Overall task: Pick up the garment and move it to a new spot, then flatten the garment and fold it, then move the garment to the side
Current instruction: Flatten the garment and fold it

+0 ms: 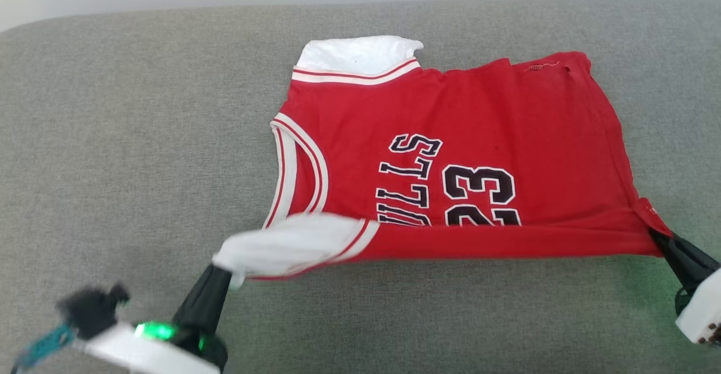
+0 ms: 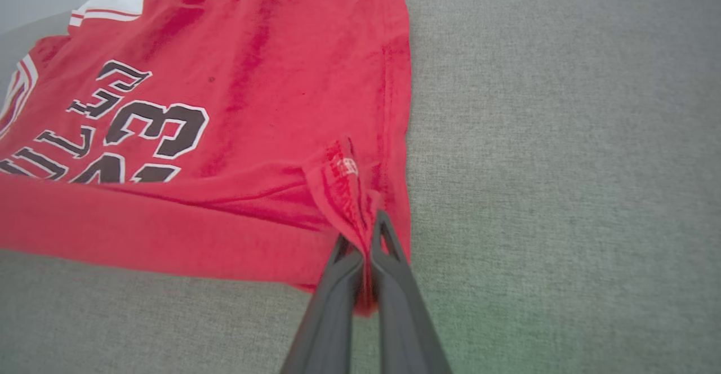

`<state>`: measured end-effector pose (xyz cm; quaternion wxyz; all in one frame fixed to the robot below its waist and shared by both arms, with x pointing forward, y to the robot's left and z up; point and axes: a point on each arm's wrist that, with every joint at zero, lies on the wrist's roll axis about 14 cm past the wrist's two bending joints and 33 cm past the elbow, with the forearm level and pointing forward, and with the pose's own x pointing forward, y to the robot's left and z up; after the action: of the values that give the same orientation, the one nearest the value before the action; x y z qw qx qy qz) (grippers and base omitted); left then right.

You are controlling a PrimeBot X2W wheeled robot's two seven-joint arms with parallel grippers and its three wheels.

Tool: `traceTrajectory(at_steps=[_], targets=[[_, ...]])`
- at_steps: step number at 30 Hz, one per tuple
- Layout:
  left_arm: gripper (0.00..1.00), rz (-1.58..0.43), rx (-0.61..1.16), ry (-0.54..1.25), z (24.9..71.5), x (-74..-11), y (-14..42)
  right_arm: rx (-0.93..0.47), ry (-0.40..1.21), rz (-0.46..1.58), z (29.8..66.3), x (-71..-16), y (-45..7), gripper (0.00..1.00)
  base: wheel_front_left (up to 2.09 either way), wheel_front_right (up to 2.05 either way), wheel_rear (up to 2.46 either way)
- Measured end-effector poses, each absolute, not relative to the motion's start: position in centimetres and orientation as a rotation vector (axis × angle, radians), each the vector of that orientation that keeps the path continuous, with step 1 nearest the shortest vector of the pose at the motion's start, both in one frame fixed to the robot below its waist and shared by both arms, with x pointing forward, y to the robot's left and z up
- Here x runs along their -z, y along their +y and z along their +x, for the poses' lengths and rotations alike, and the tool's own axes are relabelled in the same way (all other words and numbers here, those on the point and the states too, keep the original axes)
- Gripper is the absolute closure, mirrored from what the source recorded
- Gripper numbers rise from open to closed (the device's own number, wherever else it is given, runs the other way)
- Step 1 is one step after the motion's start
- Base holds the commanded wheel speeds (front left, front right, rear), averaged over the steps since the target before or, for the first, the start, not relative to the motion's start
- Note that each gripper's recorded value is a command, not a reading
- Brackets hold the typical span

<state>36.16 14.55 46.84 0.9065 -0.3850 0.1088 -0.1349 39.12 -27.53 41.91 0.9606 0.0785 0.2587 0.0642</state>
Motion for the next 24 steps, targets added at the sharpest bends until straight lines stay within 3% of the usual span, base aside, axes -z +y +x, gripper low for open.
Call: traceTrajectory(at_steps=[12,24], targets=[[1.00,-0.771,0.335,0.269,45.2,-46.1,12.2,-0.062,0.522,0.197,42.9,-41.8,-27.2,1.00,0.00,0.00,0.00],[1.00,-0.635,0.307,0.413,47.8,-40.7,11.9,0.012,0.518,0.221,45.0,-39.7,-28.0,1.00,0.00,0.00,0.00]])
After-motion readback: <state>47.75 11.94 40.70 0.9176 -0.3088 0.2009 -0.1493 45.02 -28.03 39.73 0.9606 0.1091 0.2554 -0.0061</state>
